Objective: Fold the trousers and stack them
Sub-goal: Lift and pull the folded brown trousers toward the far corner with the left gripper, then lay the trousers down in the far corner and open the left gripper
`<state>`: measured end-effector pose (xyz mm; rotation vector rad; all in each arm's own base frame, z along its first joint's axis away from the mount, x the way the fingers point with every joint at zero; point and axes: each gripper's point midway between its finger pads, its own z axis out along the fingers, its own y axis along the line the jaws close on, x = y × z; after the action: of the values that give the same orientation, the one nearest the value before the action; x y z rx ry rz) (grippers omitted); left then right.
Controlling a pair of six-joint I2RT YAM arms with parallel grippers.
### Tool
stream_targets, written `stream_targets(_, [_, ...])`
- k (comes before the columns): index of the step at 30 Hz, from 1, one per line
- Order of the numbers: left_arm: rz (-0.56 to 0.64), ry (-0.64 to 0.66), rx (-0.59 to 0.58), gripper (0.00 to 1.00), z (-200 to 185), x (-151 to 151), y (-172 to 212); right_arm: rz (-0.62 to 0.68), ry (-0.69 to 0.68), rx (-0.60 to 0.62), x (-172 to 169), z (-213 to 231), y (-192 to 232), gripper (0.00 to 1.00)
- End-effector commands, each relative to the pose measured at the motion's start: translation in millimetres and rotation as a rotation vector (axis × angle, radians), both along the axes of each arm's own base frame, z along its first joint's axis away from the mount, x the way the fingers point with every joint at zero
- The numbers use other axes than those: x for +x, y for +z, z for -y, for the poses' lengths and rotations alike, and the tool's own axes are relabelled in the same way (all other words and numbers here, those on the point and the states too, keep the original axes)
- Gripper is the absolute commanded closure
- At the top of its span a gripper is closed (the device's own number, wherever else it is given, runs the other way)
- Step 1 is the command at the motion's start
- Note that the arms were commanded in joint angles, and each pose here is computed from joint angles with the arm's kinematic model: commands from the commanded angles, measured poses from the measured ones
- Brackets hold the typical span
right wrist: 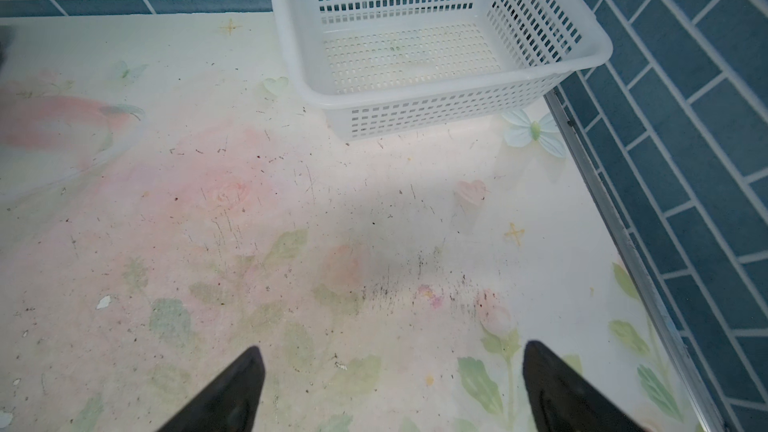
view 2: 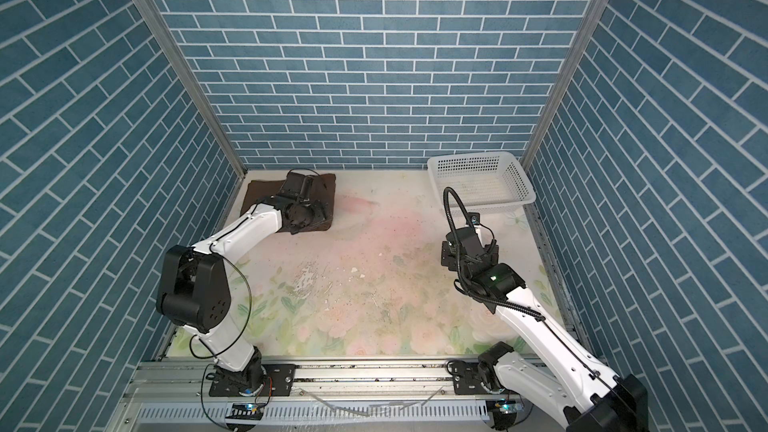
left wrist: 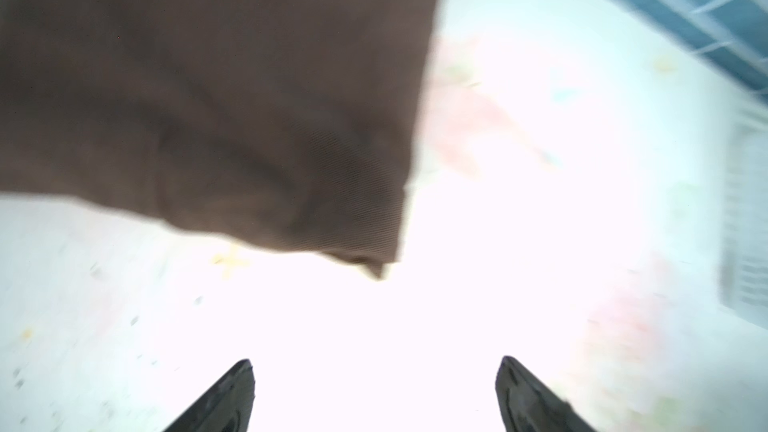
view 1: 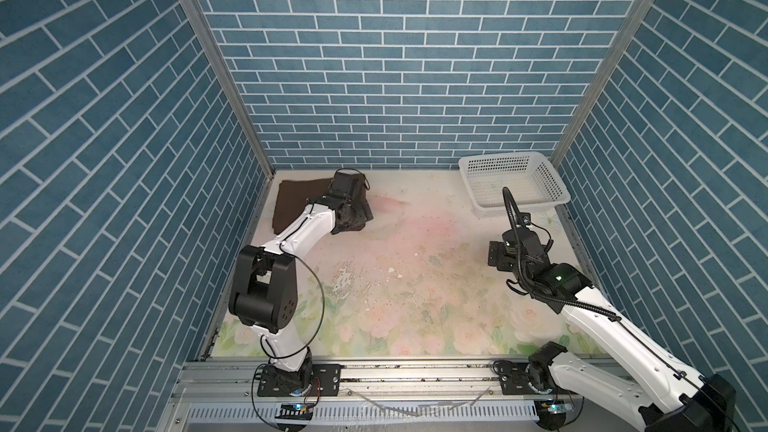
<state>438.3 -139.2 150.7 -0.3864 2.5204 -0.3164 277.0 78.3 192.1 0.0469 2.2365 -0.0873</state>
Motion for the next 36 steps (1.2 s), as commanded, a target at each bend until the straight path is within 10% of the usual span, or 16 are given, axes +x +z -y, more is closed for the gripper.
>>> stream_targets(1, [-0.052,-0.038,0.069,0.11,8,5,-13,-0.007,-0.017,0.036,2,-2,-6,0.03])
stream_targets(19, [-0.291,-0.016,0.192,0.31,-3,30,-125,-0.026,-0.04,0.036,-13,10,-14,0.04])
stream_targets(36, [-0.312,0.073,0.186,0.32,-54,31,-135,-0.031,-0.045,0.04,-12,10,-13,0.04])
